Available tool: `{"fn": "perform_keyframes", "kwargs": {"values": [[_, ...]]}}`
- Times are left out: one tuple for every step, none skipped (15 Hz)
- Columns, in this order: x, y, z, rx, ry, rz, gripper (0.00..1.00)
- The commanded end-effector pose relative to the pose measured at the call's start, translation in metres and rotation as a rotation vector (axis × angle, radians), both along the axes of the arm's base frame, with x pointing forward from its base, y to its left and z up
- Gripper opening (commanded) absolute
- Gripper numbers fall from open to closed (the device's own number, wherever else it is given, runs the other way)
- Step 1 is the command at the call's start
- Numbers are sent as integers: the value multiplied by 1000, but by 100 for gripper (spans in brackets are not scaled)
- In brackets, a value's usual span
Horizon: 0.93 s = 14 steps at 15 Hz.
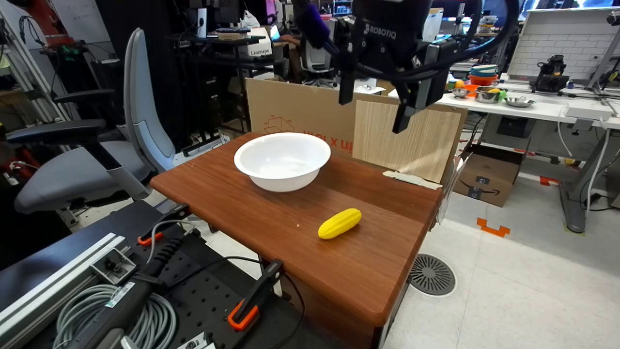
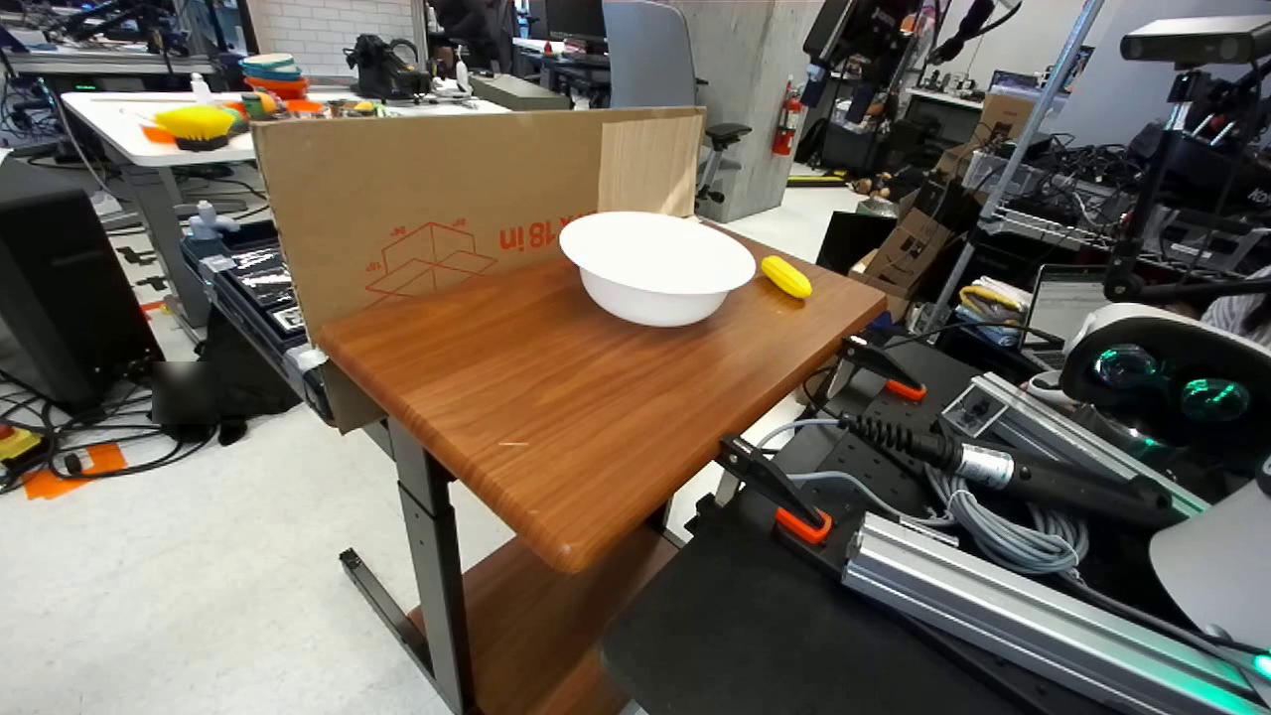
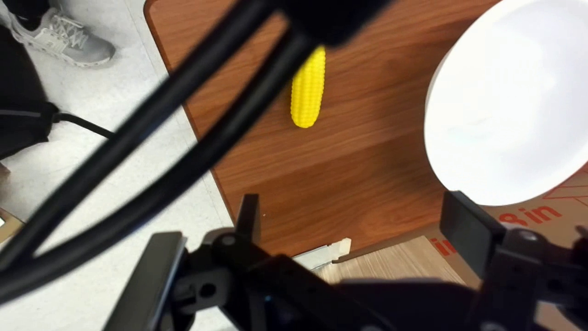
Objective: Pick the corn on the table and put it in the bowl
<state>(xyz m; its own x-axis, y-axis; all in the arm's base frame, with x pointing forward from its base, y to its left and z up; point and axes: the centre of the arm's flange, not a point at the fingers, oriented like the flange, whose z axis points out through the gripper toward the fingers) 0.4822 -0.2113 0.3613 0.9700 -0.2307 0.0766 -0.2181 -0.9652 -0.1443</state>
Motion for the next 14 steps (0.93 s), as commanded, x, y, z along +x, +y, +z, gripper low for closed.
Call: {"fn": "perform_keyframes", "kwargs": {"values": [[15,3,-18,-21,44,4,100],[15,11,-25,-35,57,20,100],[14,17,-30,-46,66,38,100],[14,25,-37,-58,78,58,100],[15,30,-42,-68,93,72,100],[17,35,-49,-80,111,80,100],[19,37,-56,-91,132,84,100],[19,38,-63,-107,150,84,100],[19,38,-72,-125,171,79,100],[17,36,-79,-140,196,70,100],[13,32,-87,-162,221,64,100],[11,30,-94,-184,237,63,100],[10,27,-103,-204,256,60,100],[10,26,-110,-219,270,59,100]]}}
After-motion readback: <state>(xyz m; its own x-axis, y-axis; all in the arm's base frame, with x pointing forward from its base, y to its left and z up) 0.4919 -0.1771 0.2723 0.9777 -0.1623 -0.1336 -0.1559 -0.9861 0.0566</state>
